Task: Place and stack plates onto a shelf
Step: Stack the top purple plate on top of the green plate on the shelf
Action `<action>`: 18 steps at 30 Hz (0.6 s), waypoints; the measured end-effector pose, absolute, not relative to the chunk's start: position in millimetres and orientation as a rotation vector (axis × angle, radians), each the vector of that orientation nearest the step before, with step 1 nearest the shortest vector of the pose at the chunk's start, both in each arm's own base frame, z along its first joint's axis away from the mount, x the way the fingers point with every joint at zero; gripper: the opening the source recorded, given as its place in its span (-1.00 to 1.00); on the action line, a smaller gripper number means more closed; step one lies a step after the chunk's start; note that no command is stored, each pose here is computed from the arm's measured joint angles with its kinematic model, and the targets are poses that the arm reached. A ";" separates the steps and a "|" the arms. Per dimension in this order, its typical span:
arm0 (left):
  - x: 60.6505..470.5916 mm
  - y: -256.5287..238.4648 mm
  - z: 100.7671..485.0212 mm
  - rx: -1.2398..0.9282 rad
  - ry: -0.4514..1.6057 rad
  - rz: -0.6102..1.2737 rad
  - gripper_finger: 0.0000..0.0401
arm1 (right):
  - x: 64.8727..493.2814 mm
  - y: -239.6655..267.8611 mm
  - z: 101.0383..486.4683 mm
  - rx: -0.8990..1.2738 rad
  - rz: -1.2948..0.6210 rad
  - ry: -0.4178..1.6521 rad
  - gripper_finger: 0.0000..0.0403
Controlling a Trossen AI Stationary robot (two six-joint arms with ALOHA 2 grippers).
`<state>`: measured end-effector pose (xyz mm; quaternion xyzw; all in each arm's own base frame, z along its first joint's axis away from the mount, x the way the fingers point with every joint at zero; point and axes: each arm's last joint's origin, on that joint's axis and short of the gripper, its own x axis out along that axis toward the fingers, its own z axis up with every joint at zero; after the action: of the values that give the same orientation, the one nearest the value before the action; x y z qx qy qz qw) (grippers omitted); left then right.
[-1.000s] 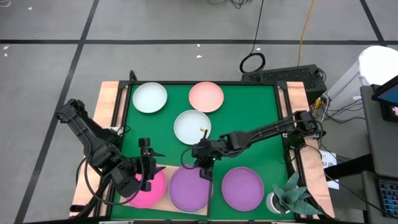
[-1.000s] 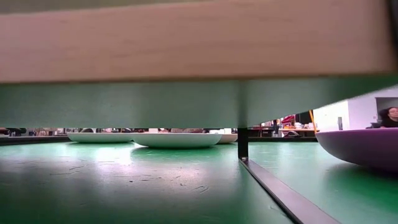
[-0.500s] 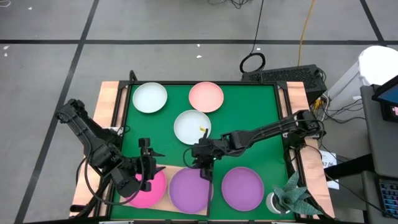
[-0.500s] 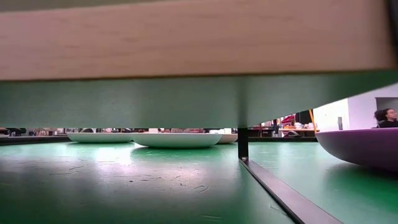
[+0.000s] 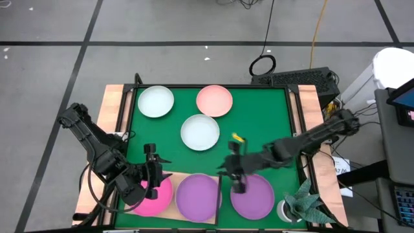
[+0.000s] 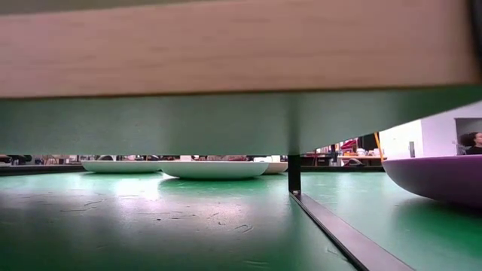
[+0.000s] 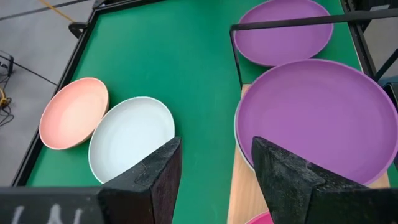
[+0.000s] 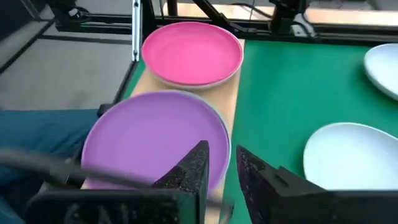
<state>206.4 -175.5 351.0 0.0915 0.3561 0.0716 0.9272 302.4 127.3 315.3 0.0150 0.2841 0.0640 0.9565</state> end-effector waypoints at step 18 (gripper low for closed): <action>209.5 -171.9 345.5 0.170 0.739 0.176 0.00 | 232.2 147.2 200.4 0.121 0.255 0.495 -0.99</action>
<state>209.5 -171.9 345.5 0.0828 0.3605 0.0856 0.9251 232.2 147.2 200.4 0.0598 0.2439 0.1258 0.9597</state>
